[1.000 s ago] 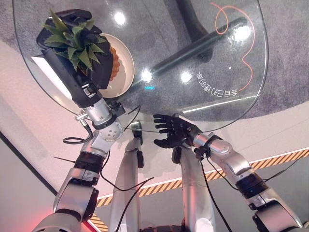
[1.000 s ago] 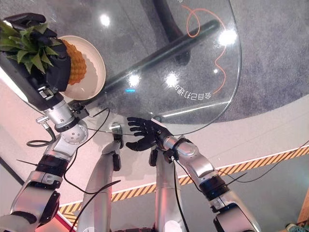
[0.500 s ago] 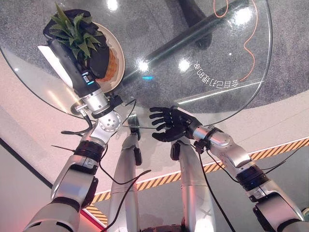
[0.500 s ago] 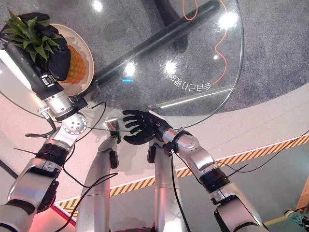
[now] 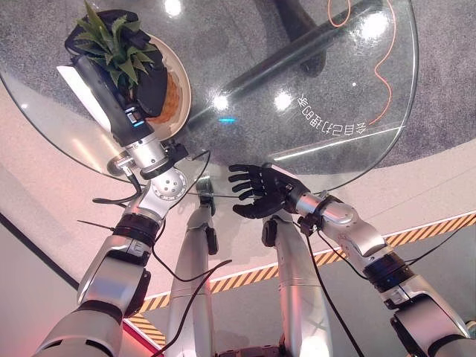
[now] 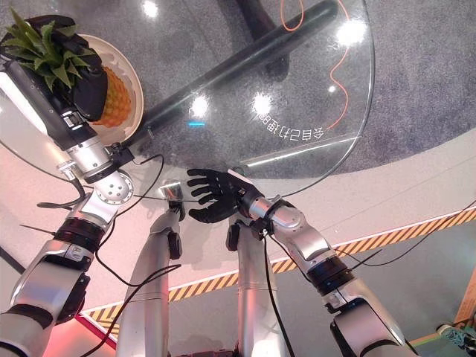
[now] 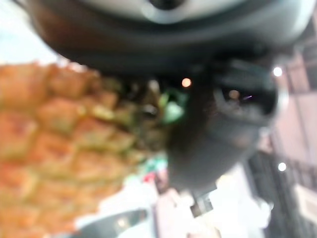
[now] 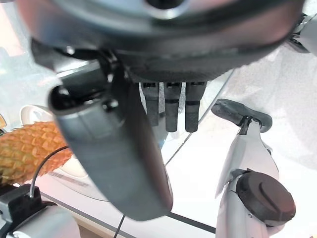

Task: Pick up the fruit to the plate

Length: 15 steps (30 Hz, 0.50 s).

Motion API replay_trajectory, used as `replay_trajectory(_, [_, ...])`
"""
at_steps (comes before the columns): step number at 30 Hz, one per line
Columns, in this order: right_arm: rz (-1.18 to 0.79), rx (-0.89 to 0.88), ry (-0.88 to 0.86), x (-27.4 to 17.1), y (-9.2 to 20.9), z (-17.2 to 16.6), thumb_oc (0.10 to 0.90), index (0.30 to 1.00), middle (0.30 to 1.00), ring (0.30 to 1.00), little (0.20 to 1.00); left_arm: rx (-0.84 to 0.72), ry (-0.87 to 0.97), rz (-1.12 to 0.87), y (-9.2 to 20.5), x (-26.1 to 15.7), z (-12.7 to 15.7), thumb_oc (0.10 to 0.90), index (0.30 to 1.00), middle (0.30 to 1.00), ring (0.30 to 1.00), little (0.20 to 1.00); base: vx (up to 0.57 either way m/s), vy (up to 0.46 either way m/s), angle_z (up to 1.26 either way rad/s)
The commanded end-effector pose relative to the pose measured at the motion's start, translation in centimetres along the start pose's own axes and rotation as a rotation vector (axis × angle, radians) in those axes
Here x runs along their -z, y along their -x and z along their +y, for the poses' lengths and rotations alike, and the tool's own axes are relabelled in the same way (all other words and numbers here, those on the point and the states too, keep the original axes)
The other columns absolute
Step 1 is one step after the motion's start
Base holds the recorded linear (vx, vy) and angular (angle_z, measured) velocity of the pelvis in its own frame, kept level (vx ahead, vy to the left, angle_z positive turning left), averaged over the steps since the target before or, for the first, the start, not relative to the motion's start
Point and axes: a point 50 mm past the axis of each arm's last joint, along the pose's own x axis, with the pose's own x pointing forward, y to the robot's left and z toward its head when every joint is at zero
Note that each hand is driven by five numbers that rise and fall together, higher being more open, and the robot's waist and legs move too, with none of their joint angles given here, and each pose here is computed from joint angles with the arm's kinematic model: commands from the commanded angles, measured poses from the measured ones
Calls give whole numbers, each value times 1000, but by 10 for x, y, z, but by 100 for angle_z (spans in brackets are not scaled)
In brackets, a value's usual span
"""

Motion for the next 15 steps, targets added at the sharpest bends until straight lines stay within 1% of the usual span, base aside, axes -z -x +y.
replay_trajectory(1, [-65,-77,-13,-9,-3,18,800,900,900,900,900,-90,134,-116,-21,-20,-1,800,900,900,900,900,0,0,0])
replay_trajectory(15, [-74,-88,-15,-8,-5,21,800,900,900,900,900,-85,131,-62,-19,-14,3,800,900,900,900,900,-2,-8,0])
